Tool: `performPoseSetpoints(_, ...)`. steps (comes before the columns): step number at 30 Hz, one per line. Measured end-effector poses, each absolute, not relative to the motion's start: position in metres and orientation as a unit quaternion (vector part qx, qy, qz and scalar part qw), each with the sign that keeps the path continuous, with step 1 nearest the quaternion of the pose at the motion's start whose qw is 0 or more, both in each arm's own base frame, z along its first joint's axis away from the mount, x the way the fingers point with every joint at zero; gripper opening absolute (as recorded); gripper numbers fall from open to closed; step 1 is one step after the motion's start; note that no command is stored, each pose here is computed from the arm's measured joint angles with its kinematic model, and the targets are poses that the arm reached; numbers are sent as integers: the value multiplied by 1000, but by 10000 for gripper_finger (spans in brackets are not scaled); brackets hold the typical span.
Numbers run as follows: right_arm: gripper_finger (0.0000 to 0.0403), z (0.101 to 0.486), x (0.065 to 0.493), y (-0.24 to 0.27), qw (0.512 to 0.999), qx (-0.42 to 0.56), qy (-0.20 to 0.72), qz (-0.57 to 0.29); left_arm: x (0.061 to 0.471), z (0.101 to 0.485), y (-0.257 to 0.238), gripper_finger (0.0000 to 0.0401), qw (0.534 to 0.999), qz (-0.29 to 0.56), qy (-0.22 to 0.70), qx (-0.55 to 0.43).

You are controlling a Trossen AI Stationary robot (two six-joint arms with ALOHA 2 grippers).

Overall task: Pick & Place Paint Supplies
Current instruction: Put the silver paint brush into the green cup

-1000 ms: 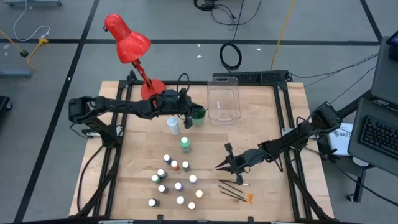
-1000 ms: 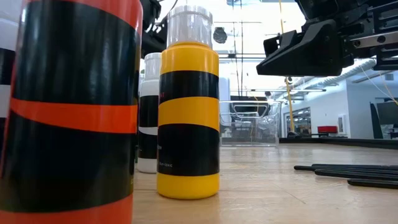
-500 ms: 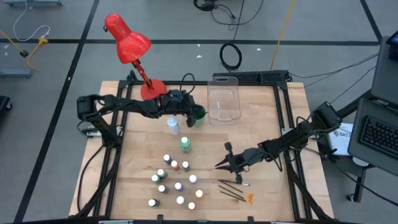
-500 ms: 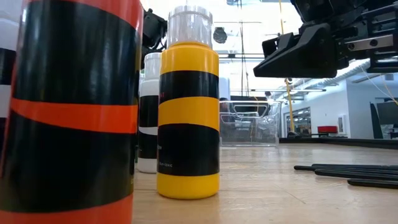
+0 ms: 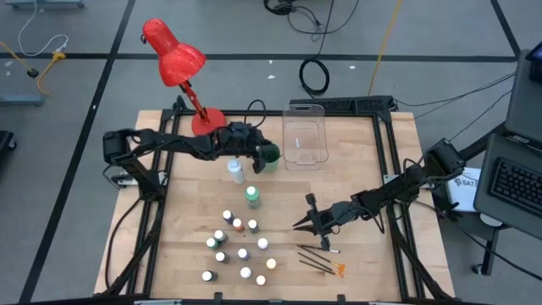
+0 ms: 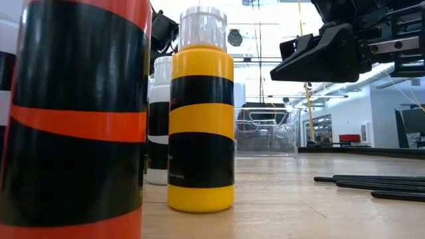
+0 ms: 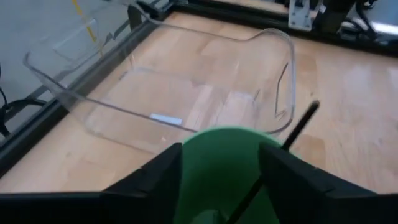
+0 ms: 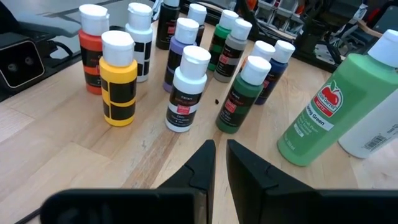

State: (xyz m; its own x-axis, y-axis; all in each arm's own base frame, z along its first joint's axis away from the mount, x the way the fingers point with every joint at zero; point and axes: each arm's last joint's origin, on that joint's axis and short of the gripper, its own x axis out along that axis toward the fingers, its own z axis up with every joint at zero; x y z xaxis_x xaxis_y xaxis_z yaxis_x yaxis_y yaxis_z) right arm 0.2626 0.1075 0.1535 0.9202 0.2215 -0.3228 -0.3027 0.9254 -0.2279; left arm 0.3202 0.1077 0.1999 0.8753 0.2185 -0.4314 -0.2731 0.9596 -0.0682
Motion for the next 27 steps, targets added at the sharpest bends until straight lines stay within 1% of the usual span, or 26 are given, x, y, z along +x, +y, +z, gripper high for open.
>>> performPoseSetpoints(2,31,154,263,108,970,-138,147,135,319,205,107,239,968,129,204,-68)
performPoseSetpoints(5,31,153,263,108,970,-138,147,135,316,211,106,253,969,129,200,-71)
performPoseSetpoints(10,31,153,263,108,970,-138,147,135,311,221,104,257,971,125,199,-47)
performPoseSetpoints(13,31,153,263,108,970,-138,147,135,298,241,97,257,974,108,194,-32)
performPoseSetpoints(17,31,153,262,107,970,-138,149,135,262,281,76,257,980,69,184,-32)
performPoseSetpoints(21,31,153,262,107,971,-133,149,134,208,318,51,257,983,60,174,-21)
performPoseSetpoints(24,31,153,263,108,971,-131,148,134,171,327,36,257,981,64,183,-6)
performPoseSetpoints(27,31,155,263,108,973,-127,142,133,147,312,27,251,980,65,186,-7)
